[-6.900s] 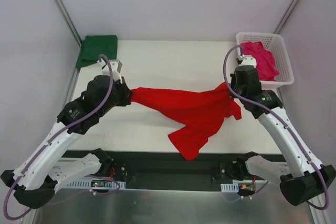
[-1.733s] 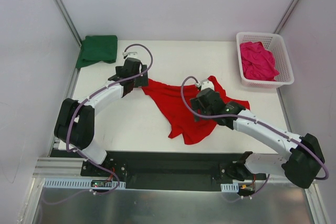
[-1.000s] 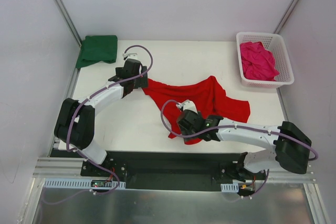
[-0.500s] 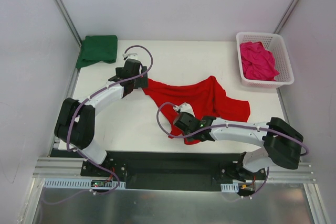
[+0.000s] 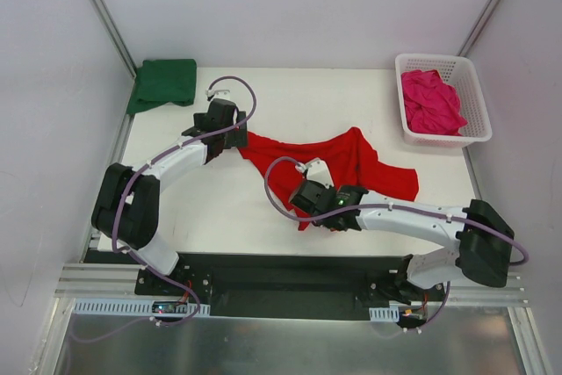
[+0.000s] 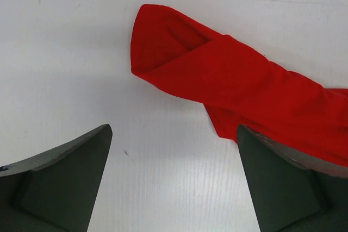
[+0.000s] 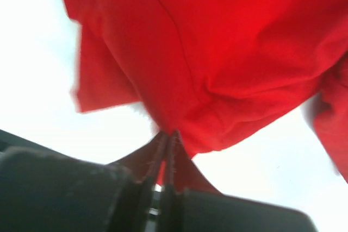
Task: Fold and stack the t-shirts
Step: Flatten out the tshirt
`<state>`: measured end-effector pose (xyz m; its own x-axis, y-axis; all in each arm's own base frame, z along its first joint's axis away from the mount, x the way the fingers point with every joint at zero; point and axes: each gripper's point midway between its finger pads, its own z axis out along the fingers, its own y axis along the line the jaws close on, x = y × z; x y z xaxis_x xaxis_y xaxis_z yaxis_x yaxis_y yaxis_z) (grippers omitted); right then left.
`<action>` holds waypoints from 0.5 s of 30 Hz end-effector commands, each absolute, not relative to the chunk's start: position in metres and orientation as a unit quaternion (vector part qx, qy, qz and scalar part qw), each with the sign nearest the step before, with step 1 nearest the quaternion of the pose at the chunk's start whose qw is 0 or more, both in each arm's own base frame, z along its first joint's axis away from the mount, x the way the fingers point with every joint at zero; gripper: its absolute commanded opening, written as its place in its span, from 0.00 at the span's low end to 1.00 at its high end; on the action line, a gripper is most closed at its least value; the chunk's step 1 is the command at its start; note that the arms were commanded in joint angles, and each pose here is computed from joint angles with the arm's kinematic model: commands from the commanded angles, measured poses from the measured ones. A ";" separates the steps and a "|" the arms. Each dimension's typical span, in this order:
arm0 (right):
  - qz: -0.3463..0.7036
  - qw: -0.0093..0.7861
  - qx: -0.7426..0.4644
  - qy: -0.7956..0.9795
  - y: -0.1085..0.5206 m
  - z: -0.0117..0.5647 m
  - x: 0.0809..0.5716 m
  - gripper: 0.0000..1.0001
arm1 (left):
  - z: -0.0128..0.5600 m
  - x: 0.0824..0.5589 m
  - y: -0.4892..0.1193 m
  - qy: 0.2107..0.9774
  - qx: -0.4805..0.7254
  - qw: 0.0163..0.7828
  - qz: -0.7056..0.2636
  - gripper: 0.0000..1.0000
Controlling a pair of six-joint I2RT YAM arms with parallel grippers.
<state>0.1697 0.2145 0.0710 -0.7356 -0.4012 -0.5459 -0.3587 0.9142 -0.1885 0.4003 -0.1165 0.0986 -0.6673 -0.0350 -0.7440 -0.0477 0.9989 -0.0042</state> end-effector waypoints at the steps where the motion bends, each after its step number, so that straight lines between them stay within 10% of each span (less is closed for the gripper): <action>1: -0.091 0.356 -0.179 0.913 0.194 0.121 0.187 0.01 | 0.095 0.403 -0.116 0.912 -0.019 0.410 0.012 0.99; 15: -0.165 0.374 -0.180 0.895 0.198 0.134 0.246 0.01 | 0.093 0.404 -0.114 0.912 -0.015 0.409 0.021 0.99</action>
<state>0.2232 0.2002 0.1257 -0.6713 -0.4315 -0.6026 -0.2219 0.8928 -0.3921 0.4001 -0.1163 0.0916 -0.6790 -0.0287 -0.7335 -0.0469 0.9989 0.0044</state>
